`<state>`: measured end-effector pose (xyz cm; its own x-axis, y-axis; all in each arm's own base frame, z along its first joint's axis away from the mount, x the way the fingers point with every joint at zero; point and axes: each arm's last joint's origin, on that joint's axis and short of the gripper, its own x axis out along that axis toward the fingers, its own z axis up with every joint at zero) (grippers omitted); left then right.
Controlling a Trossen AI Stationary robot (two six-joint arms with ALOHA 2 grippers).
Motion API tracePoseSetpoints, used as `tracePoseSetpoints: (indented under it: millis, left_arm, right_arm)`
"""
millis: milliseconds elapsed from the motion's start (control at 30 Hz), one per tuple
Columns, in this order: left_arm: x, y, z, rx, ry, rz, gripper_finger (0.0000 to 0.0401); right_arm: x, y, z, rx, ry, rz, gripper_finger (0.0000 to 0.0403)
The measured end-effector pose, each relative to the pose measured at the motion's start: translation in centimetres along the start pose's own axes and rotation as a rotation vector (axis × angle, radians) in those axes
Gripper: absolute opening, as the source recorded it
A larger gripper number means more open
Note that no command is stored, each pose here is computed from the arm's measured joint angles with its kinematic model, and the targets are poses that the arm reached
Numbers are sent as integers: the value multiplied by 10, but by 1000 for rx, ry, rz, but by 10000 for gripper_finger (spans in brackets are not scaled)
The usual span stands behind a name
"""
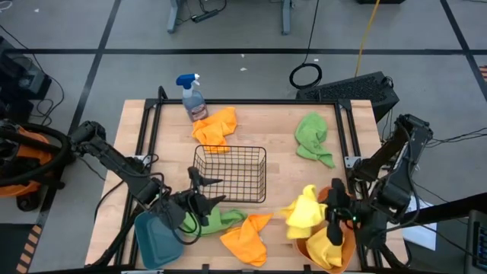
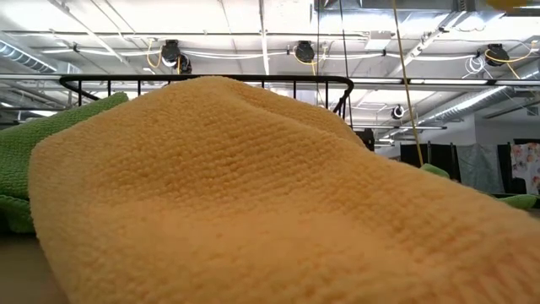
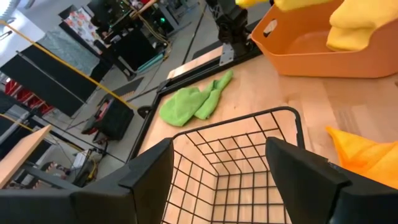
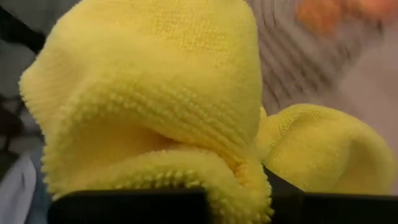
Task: Sort microfiber towel by color & place in baskets
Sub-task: Put the yellow microfiber cloth into the orange bin
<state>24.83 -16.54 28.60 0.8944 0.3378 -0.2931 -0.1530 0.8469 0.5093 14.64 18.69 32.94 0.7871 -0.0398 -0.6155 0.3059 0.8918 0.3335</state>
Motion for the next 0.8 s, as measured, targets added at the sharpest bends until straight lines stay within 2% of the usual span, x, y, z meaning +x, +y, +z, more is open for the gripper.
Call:
tracePoseSetpoints:
  millis: [133,233,333,400,500,567,800]
  left_arm:
    - [0,0,0,-1,-1,-3,261]
    - [0,0,0,-2,-2,-4,261]
    - [0,0,1,-9,-6,-4,261]
    - [0,0,1,-9,-6,-4,261]
    - [0,0,1,-8,-7,-5,261]
    - [0,0,1,-8,-6,-5,261]
    - [0,0,1,-12,-10,-16,261]
  right_arm:
    - [-2,-18,-10,82,228,-134,13]
    - [-2,-33,-22,149,403,-302,13]
    - [-1,-45,-33,234,534,-447,13]
    - [1,-48,-40,288,615,-499,13]
    - [5,-51,-49,349,704,-540,19]
    - [8,-52,-53,379,711,-550,28]
    - [24,-49,-69,467,742,-466,77]
